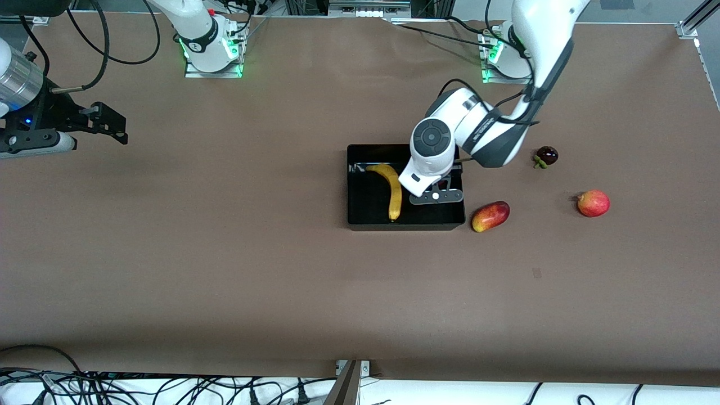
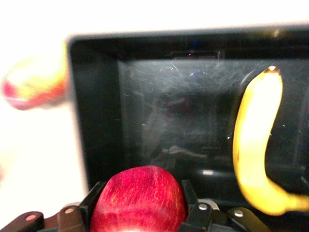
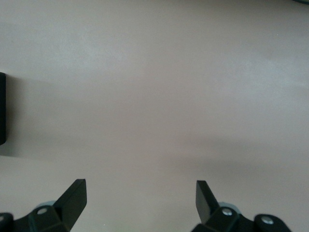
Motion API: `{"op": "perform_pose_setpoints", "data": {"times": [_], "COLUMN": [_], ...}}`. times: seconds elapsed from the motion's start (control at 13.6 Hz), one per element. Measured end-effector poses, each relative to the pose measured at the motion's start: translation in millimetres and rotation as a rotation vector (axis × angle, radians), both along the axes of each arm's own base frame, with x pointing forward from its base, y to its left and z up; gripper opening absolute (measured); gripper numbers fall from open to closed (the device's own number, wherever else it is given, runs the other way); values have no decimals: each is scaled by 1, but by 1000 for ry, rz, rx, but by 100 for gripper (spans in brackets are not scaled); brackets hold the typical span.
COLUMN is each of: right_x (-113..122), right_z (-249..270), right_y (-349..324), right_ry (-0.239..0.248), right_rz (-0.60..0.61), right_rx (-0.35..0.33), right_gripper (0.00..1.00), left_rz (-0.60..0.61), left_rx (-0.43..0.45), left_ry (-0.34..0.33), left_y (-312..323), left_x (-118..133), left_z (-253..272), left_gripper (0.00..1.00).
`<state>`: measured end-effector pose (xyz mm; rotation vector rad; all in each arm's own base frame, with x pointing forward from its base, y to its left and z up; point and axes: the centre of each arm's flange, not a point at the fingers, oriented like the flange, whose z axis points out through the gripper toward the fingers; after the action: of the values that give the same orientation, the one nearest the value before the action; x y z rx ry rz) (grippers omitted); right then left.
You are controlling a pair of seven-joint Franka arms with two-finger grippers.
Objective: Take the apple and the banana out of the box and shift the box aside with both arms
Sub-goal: 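Lift the apple out and set it beside the mangosteen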
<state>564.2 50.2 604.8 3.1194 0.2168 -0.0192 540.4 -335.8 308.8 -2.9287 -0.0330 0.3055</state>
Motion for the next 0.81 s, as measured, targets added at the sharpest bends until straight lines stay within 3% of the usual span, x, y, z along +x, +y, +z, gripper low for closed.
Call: {"op": "perform_pose_setpoints", "data": {"times": [0.15, 0.37, 0.59, 0.81], "right_x": [0, 0, 0, 0], "right_z": [0, 0, 0, 0], "right_y": [0, 0, 0, 0], "right_ry": [0, 0, 0, 0], "right_rz": [0, -1, -1, -1], "right_rx": [0, 0, 0, 0], "right_gripper": [100, 100, 100, 100], "left_rz": [-77, -178, -220, -276], "left_rx": [-7, -50, -94, -135], "left_ry": [59, 186, 286, 233], "left_y": [45, 142, 213, 238], "left_x": [29, 57, 51, 14], "left_z": [30, 28, -9, -57], "left_gripper": [67, 67, 67, 67]}}
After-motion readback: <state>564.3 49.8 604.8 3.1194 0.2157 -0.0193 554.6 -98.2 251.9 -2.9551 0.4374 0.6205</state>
